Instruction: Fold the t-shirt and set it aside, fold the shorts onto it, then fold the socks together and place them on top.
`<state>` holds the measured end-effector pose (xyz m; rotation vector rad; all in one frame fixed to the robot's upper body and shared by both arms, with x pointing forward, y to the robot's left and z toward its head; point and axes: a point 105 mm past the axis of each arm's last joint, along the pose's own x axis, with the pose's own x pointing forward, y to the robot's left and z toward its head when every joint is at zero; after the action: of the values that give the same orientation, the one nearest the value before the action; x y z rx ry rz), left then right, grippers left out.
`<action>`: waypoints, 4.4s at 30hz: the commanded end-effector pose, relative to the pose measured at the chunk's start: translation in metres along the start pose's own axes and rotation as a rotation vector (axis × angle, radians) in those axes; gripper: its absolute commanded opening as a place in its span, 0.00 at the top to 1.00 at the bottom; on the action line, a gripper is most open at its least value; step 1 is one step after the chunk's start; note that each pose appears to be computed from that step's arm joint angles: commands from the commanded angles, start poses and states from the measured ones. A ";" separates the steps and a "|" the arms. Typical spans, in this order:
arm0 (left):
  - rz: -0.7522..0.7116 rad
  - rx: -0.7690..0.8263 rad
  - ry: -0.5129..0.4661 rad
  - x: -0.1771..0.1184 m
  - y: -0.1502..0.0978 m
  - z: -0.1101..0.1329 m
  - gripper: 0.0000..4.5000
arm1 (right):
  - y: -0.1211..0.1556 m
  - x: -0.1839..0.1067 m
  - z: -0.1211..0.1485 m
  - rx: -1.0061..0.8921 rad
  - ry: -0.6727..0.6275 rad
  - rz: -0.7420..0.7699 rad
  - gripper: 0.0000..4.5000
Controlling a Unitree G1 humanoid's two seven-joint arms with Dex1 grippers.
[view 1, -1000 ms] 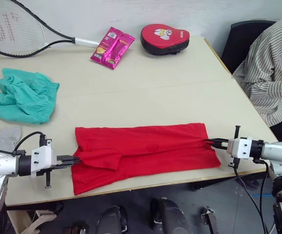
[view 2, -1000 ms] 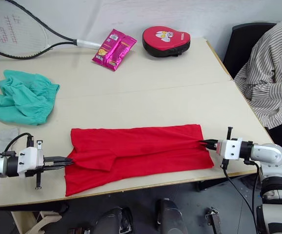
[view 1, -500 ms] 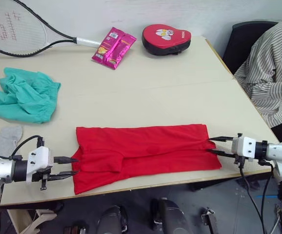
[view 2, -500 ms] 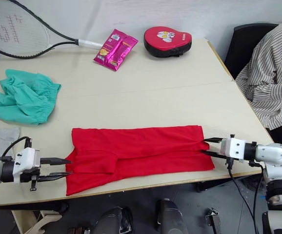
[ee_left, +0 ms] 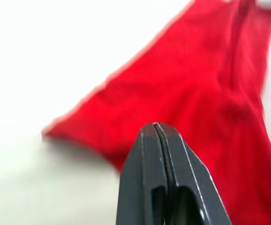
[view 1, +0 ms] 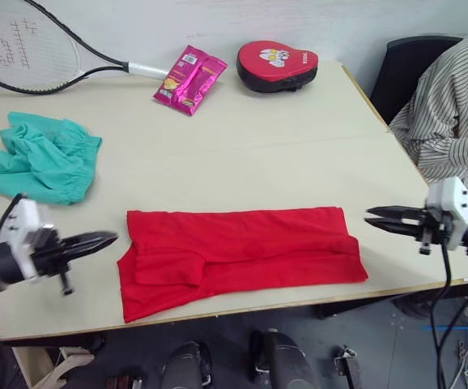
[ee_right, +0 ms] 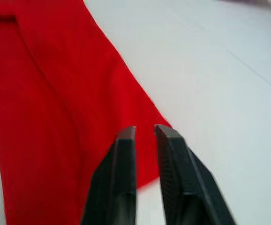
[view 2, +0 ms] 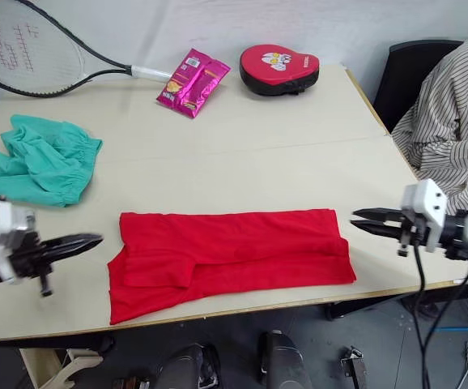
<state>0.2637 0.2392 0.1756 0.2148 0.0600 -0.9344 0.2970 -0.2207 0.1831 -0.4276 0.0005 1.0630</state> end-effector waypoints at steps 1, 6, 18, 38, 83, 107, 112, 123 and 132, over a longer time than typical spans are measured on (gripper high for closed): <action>0.010 0.014 -0.045 0.041 -0.007 0.003 1.00 | 0.020 0.054 0.016 -0.002 -0.095 -0.007 0.99; 0.050 -0.013 -0.029 0.086 -0.017 -0.018 1.00 | 0.036 0.117 0.002 0.027 -0.102 -0.114 0.99; 0.312 -0.061 0.151 0.083 -0.005 -0.073 1.00 | 0.007 0.078 -0.074 0.192 0.023 -0.582 0.99; 0.207 0.011 -0.127 0.057 0.007 -0.028 1.00 | -0.012 0.056 -0.034 0.249 -0.231 -0.577 0.99; -0.089 -0.014 -0.145 0.067 -0.037 -0.004 0.96 | 0.008 0.034 -0.041 0.134 -0.088 -0.221 0.91; -0.298 0.057 -0.153 0.050 -0.080 -0.002 0.00 | -0.038 0.026 -0.066 0.200 0.495 0.313 0.36; -0.258 0.061 -0.160 0.050 -0.077 -0.003 0.00 | -0.036 0.025 -0.068 0.166 0.557 0.358 0.75; 0.017 0.063 -0.217 0.051 -0.042 0.000 0.00 | -0.103 0.071 -0.022 -0.206 0.531 -0.029 0.99; 0.270 0.009 -0.263 0.041 -0.018 -0.011 0.00 | -0.116 0.118 -0.005 -0.313 0.438 -0.225 0.95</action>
<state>0.2746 0.1939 0.1477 0.0758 -0.1733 -0.7182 0.4513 -0.1709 0.1814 -0.9394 0.2091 0.7595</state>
